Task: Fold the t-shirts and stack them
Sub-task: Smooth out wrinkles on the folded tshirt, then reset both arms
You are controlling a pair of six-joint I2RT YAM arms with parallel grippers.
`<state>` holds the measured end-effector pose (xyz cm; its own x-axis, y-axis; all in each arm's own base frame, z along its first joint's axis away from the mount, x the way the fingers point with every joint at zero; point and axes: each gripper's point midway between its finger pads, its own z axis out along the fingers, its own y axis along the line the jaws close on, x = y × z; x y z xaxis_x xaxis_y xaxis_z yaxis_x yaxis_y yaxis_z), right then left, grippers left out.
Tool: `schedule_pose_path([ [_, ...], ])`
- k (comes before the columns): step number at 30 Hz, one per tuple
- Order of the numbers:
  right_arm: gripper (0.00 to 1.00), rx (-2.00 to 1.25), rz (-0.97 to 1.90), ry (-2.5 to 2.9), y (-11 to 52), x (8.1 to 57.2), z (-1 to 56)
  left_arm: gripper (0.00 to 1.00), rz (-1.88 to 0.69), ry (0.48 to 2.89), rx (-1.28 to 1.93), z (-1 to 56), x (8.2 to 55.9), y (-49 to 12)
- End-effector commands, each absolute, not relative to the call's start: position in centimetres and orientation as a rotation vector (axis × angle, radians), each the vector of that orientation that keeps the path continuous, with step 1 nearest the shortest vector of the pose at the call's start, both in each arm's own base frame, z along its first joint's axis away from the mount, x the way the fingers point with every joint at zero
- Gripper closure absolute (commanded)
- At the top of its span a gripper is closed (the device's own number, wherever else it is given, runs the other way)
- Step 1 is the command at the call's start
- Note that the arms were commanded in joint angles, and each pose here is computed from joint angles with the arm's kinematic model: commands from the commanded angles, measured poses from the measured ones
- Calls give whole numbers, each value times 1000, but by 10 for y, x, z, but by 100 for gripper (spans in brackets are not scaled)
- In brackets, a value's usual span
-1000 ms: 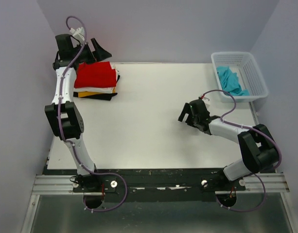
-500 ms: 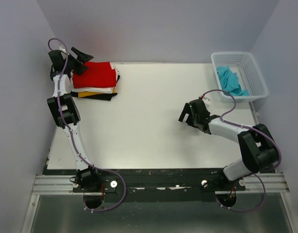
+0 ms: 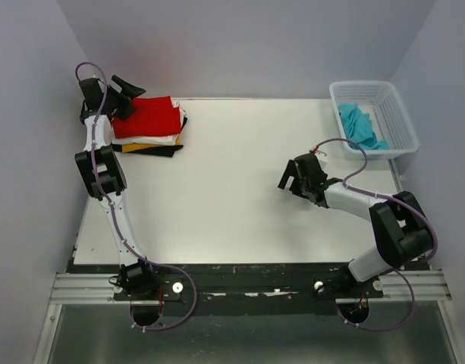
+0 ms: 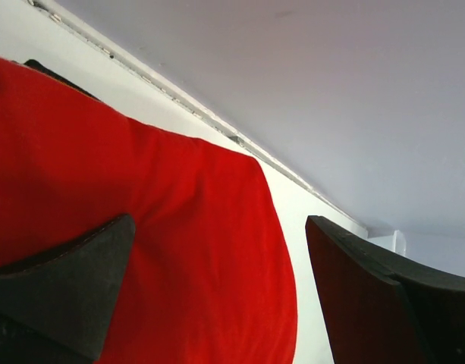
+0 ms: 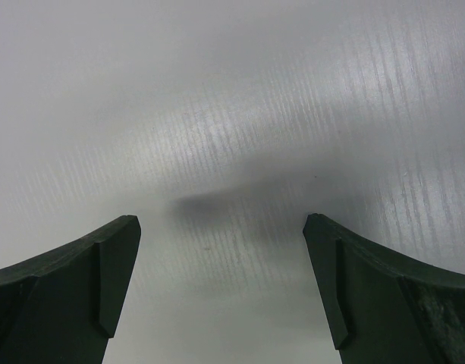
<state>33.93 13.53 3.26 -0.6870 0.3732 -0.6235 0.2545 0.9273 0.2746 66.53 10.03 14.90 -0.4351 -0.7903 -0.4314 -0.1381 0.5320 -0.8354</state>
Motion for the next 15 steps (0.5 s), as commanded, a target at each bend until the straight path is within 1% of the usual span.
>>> schedule_pose_path([
  [1, 0, 446, 152, 2393, 127, 333, 29, 1, -926, 1874, -654, 201, 654, 97],
  [4, 0, 451, 157, 2359, 124, 333, 41, 1, -862, 1846, -557, 264, 633, 88],
  [6, 0, 459, 161, 2329, 121, 332, 52, 1, -764, 1820, -495, 317, 609, 78],
  [9, 0, 464, 160, 2282, 114, 327, 68, 1, -624, 1780, -429, 365, 570, 60],
  [10, 0, 472, 144, 2270, 110, 324, 72, 1, -588, 1782, -408, 376, 553, 48],
  [12, 0, 488, 120, 2245, 101, 319, 80, 2, -483, 1821, -437, 379, 522, 36],
  [15, 0, 517, 145, 2179, 94, 310, 99, 1, -340, 1902, -504, 361, 467, 15],
])
